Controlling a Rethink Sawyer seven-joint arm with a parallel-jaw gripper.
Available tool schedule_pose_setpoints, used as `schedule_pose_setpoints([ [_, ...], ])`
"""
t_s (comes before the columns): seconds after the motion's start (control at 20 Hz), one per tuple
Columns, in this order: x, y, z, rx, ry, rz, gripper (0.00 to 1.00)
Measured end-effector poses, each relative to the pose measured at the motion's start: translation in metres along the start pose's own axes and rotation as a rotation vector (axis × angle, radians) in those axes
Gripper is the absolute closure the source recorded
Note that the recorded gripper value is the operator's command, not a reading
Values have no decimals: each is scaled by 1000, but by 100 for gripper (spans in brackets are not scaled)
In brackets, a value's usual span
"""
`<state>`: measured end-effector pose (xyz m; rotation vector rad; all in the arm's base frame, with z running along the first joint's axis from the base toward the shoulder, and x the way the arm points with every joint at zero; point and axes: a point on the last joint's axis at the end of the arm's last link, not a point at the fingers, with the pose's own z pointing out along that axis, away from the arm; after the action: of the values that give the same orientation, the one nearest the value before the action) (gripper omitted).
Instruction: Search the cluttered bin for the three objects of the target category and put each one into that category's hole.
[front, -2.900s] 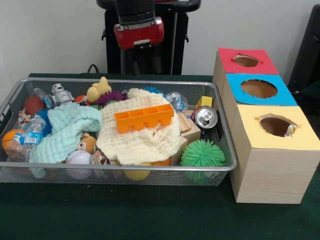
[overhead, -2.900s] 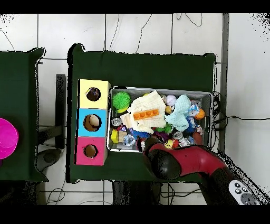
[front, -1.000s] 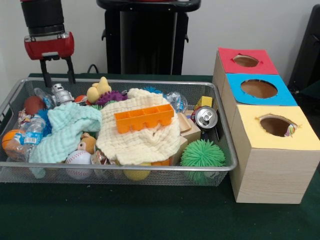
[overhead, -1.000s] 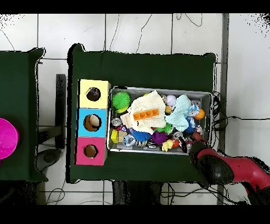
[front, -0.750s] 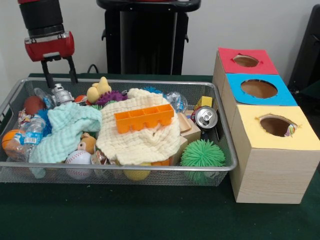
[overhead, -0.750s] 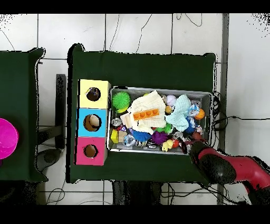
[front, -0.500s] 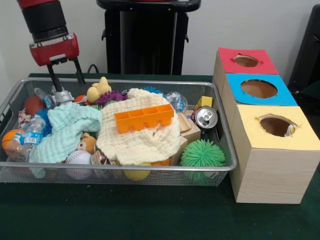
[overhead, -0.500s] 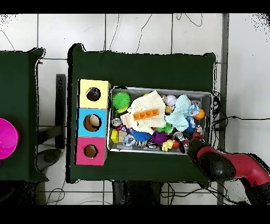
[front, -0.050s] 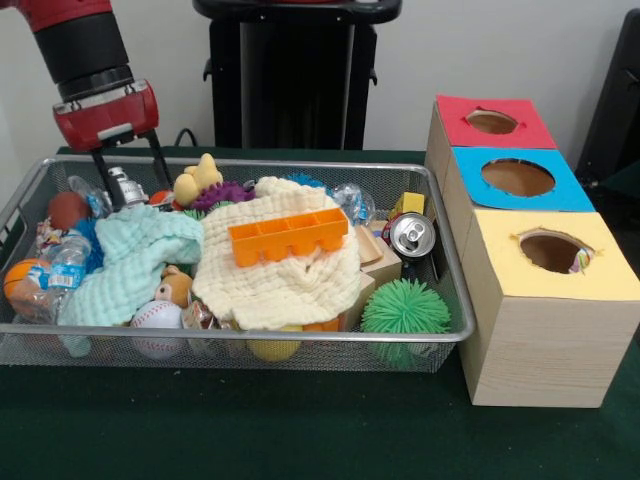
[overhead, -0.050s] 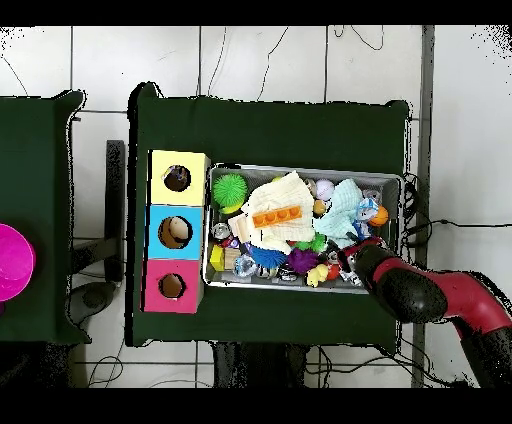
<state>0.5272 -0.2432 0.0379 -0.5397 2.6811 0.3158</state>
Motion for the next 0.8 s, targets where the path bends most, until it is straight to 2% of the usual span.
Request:
schedule_pose_setpoints([
  [0.2,-12,-13,1,14,-8,-21,0],
  [0.4,-32,-26,1,49,4,-50,0],
  [0.8,-56,-28,-3,95,21,-105,0],
])
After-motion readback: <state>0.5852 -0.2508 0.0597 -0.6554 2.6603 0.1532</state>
